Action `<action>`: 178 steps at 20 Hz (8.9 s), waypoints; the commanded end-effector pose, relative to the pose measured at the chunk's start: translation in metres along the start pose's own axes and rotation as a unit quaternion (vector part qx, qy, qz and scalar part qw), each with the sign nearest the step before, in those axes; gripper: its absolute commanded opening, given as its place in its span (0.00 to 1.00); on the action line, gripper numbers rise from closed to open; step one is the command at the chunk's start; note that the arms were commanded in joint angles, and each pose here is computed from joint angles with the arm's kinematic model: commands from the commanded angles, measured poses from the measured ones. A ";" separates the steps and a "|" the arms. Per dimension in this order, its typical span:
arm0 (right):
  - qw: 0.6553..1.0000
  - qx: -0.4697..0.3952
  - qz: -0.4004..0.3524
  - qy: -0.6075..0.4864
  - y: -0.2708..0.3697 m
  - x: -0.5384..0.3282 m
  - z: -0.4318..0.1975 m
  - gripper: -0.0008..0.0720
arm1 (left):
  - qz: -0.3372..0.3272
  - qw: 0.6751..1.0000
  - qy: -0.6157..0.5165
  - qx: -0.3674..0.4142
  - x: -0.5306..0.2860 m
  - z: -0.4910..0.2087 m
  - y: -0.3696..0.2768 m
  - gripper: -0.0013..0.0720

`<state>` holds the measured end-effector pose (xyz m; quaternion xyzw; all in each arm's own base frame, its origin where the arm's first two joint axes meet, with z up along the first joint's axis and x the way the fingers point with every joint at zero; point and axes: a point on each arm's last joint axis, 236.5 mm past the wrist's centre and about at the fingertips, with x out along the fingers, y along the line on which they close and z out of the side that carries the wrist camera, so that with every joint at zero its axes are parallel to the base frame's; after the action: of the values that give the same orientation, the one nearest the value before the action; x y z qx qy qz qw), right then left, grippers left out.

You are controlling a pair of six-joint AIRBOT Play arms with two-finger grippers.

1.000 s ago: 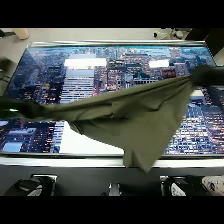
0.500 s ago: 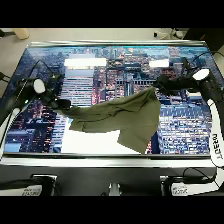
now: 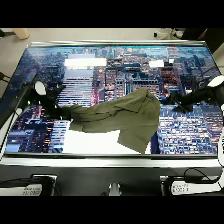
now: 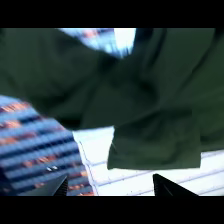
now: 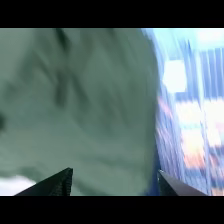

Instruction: Fold the shirts.

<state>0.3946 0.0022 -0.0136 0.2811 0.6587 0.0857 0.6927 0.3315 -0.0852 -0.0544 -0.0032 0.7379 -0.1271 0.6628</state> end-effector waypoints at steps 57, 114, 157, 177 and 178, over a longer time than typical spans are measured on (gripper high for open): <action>0.982 0.033 0.032 -0.181 0.110 0.005 0.122 0.06 | -0.047 0.972 -0.198 -0.116 -0.031 0.121 -0.002 0.13; 0.776 -0.253 -0.111 -0.568 0.187 -0.416 -0.142 0.04 | 0.118 0.696 -0.708 0.036 -0.534 -0.148 -0.050 0.06; 0.984 0.044 -0.162 0.054 -0.052 -0.030 -0.060 0.68 | -0.102 0.976 -0.028 -0.192 -0.024 -0.045 0.113 0.66; 0.993 0.044 -0.048 0.101 -0.051 0.066 -0.196 0.68 | -0.184 0.961 -0.006 -0.208 0.057 -0.116 0.048 0.06; 0.994 0.051 -0.025 0.095 -0.044 0.074 -0.198 0.68 | -0.184 0.961 -0.006 -0.207 0.056 -0.116 0.048 0.06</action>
<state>0.2078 0.0297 -0.0822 0.2452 0.7555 0.0320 0.6068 0.2189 -0.0255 -0.1108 -0.2768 0.7320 -0.0842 0.6168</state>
